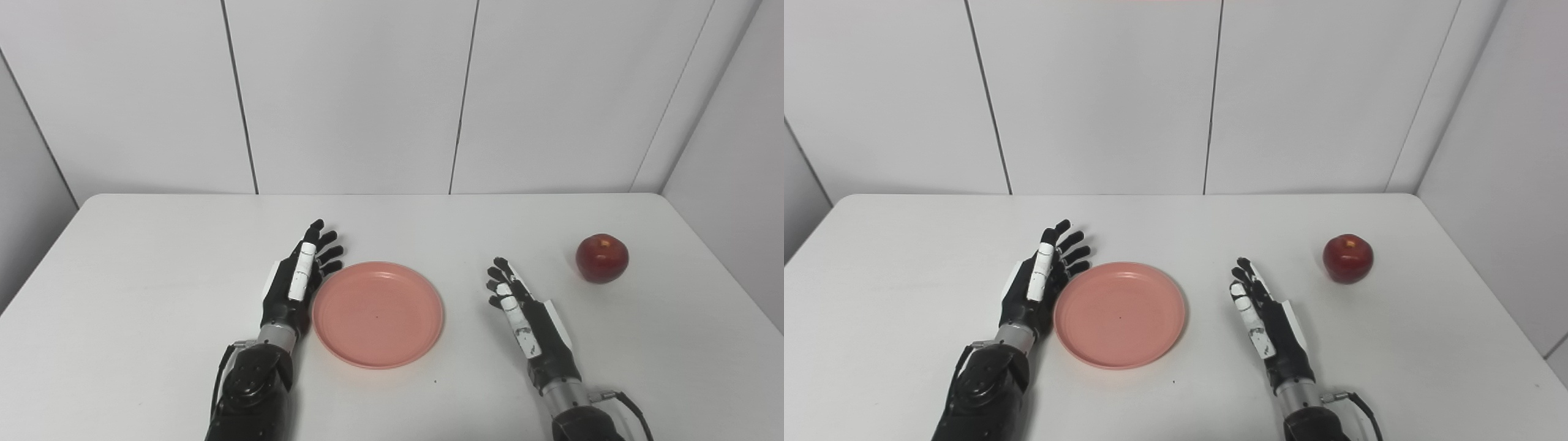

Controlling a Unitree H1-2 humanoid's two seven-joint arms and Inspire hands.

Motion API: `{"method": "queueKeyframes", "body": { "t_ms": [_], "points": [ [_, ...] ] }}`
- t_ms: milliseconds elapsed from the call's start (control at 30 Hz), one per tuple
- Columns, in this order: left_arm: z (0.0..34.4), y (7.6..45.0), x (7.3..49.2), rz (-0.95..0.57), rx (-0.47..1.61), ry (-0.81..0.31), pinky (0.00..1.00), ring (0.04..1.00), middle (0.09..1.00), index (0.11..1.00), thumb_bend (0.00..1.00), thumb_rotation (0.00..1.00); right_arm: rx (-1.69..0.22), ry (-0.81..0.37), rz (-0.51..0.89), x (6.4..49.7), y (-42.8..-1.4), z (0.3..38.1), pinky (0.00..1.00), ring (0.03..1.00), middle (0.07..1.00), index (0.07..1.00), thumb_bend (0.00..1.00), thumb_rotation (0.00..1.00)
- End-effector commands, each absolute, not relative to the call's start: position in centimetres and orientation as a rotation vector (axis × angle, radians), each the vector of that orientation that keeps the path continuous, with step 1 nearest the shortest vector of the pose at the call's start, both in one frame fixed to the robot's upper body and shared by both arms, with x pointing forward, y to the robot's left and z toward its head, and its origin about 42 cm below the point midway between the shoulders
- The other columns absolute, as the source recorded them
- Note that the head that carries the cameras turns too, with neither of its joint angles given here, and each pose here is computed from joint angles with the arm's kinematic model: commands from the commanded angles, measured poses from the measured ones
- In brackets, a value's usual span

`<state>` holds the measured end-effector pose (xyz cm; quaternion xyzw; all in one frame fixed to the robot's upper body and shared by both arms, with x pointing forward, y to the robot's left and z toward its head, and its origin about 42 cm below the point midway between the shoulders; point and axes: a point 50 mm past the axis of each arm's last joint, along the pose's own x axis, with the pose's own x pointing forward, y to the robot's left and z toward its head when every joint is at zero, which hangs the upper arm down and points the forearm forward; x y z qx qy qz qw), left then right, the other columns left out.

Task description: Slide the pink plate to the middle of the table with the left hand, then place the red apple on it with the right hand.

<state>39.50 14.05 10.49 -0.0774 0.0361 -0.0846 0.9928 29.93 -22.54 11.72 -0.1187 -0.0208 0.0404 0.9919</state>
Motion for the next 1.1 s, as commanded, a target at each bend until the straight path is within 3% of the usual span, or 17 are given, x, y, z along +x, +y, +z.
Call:
{"method": "queueKeyframes", "body": {
  "t_ms": [0,133,300,633,1067],
  "points": [
    [9.2,14.8,39.4,-0.153,-0.14,0.129,0.8,0.826,0.884,0.911,0.9,0.89,-0.306,-0.167,0.086,30.4,-22.3,14.0,0.79,0.876,0.91,0.941,0.75,0.99],
    [9.1,15.2,39.5,-0.161,-0.13,0.129,0.8,0.827,0.881,0.902,0.89,0.9,-0.449,-0.247,0.008,30.3,-22.4,16.5,0.76,0.829,0.87,0.894,0.7,0.94],
    [9.0,15.8,39.5,-0.161,-0.152,0.137,0.81,0.843,0.886,0.898,0.88,0.88,-0.562,-0.32,-0.06,30.4,-22.7,19.5,0.69,0.799,0.838,0.833,0.69,0.76],
    [8.3,16.1,39.9,-0.162,-0.185,0.157,0.84,0.855,0.893,0.91,0.89,0.88,-0.919,-0.449,-0.07,32.2,-24.0,23.2,0.67,0.802,0.868,0.883,0.73,0.75],
    [7.9,15.7,39.7,-0.175,-0.191,0.155,0.85,0.866,0.9,0.91,0.86,0.89,-1.208,-0.522,-0.115,35.7,-27.7,26.3,0.7,0.807,0.833,0.829,0.75,0.72]
  ]
}}
